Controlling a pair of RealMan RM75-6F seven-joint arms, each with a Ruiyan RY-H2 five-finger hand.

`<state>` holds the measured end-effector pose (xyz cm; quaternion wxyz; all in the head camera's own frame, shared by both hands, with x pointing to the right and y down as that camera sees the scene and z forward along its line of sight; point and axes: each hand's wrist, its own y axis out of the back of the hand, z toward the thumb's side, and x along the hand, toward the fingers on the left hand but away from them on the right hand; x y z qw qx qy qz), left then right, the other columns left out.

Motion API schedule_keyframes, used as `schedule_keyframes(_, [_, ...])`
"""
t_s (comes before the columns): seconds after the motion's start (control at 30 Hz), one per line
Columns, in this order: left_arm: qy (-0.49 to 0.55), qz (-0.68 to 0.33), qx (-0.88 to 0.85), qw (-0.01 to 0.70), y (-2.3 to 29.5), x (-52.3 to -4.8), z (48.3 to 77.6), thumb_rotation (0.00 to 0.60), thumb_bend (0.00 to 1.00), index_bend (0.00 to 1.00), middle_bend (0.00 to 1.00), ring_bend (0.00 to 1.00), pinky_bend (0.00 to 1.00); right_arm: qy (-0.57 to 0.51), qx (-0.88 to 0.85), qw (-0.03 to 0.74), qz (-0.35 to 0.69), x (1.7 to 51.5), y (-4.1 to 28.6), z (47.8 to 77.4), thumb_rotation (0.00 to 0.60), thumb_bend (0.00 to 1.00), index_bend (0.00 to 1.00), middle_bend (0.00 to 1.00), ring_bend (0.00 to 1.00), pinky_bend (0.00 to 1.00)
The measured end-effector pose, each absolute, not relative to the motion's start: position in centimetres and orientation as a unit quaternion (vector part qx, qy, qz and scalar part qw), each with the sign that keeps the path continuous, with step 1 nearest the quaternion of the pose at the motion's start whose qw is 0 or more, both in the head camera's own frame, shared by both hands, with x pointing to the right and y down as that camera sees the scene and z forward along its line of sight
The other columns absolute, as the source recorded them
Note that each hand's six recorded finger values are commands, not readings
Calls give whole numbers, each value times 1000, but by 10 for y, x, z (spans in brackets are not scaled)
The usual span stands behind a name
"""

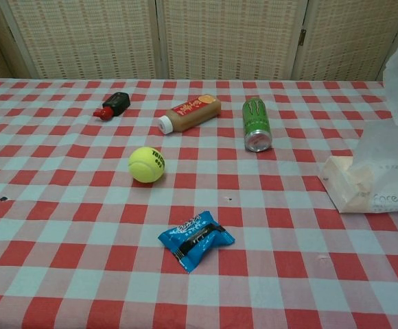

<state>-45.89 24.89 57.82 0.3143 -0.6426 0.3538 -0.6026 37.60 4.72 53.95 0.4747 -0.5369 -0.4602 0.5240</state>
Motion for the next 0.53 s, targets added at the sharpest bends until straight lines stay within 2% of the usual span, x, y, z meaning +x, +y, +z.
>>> schedule_keyframes(0.27, [354, -604, -643, 311, 249, -460, 579, 600, 389, 61, 0, 36, 356, -505, -446, 453, 584, 416, -18, 520, 600, 440, 724, 880, 780, 793])
schedule_keyframes(0.53, [357, -602, -644, 308, 249, -462, 577, 600, 388, 63, 0, 37, 356, -491, -410, 462, 614, 438, -34, 527, 600, 441, 723, 880, 780, 793])
